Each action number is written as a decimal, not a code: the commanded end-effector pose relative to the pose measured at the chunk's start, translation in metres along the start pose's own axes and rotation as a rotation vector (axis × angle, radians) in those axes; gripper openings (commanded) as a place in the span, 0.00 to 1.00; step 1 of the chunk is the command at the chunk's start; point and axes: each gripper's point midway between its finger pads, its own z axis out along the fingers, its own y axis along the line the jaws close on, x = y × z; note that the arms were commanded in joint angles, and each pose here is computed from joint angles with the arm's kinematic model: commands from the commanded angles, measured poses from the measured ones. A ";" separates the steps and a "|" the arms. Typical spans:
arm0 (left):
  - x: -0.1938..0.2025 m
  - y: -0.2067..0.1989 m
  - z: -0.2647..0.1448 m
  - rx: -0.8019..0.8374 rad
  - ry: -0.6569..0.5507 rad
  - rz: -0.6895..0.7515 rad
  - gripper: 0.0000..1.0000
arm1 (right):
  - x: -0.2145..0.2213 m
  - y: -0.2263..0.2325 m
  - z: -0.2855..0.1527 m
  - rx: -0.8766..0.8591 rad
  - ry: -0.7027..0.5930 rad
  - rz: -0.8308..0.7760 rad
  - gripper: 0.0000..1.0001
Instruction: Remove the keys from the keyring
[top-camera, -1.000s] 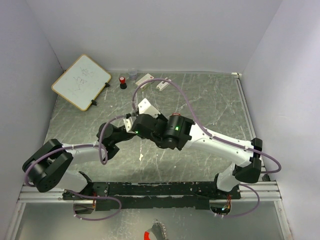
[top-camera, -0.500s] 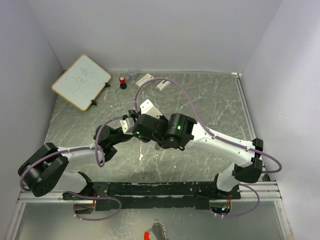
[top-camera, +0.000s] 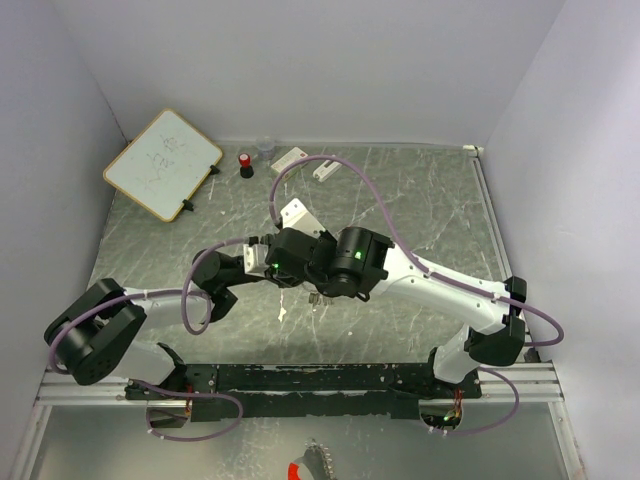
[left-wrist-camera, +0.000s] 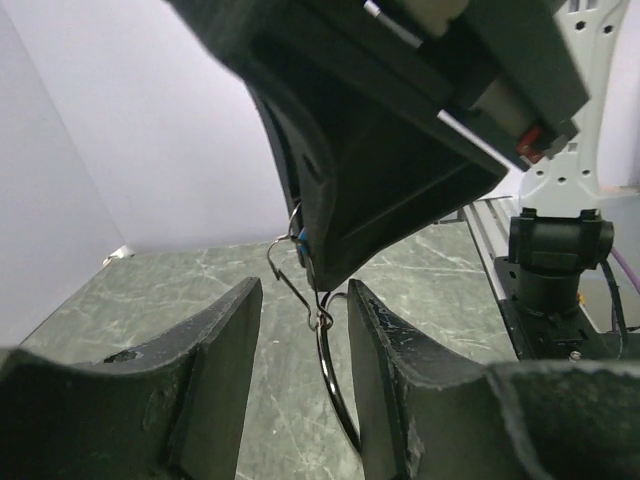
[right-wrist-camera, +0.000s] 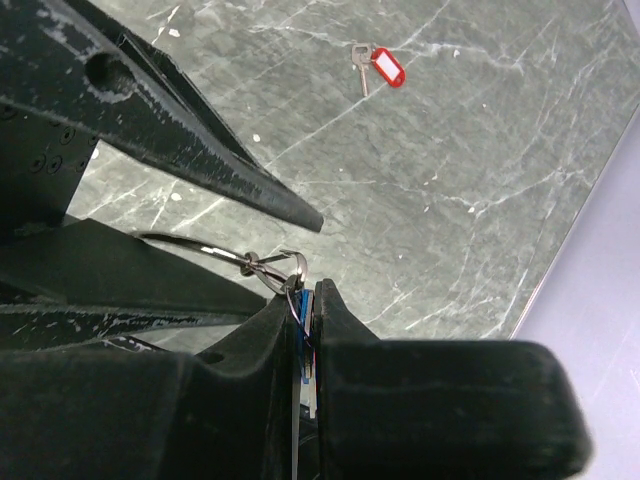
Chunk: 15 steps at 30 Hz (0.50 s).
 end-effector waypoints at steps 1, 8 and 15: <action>-0.026 -0.010 0.005 0.077 -0.081 0.047 0.49 | -0.002 -0.009 -0.007 0.017 -0.028 0.031 0.00; -0.027 -0.005 0.005 0.048 -0.085 0.048 0.42 | -0.001 -0.011 -0.008 0.020 -0.033 0.040 0.00; -0.023 -0.001 0.004 0.017 -0.078 0.036 0.41 | -0.002 -0.012 -0.007 0.027 -0.034 0.039 0.00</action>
